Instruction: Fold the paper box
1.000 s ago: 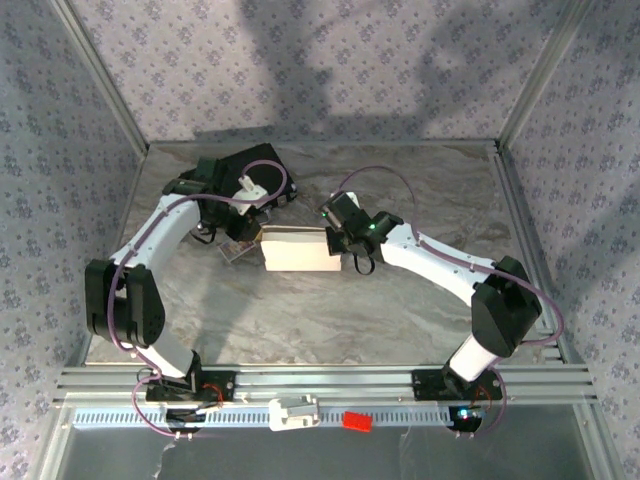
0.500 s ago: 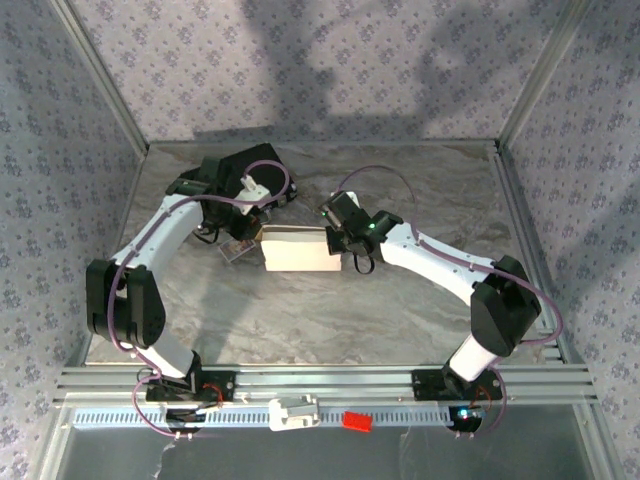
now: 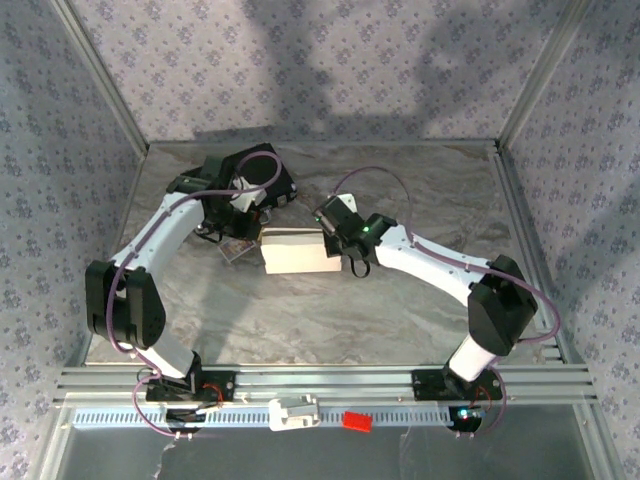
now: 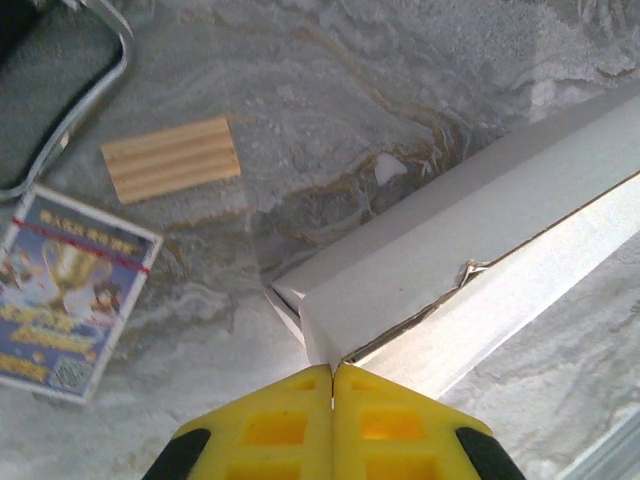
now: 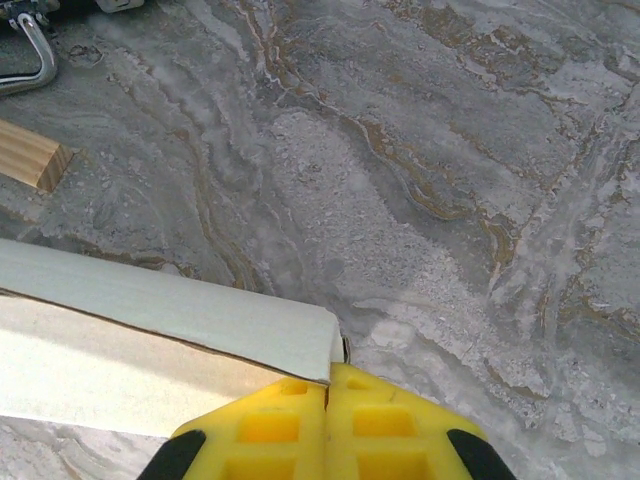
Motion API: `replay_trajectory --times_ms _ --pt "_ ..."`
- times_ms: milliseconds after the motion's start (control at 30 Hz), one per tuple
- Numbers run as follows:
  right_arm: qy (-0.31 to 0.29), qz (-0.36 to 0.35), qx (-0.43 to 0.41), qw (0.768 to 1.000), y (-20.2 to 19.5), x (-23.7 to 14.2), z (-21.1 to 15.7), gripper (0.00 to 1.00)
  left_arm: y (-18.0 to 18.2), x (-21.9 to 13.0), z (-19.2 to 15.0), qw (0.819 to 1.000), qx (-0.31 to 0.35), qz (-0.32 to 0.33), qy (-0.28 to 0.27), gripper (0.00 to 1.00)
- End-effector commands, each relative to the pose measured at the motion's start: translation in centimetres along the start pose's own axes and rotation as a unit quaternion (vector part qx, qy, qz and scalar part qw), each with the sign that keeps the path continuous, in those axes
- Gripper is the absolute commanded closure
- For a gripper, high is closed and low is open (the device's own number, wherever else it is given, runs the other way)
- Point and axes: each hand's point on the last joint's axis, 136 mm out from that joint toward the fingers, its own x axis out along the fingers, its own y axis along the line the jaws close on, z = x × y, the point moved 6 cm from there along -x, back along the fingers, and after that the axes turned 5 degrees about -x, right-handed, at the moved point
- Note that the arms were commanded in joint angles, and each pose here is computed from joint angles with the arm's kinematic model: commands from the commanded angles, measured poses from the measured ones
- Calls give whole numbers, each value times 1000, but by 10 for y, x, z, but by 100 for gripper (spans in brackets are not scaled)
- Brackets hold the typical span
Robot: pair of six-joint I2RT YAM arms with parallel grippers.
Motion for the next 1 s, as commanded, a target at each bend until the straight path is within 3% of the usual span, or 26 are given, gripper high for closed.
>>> replay_trajectory --times_ms 0,500,967 --pt "113 -40 -39 992 -6 21 -50 100 -13 -15 -4 999 -43 -19 23 100" --pt "117 -57 -47 990 2 21 -55 100 -25 -17 -3 981 -171 -59 67 100" --pt "121 -65 -48 989 4 21 -54 100 -34 -18 -8 974 -197 -60 94 100"
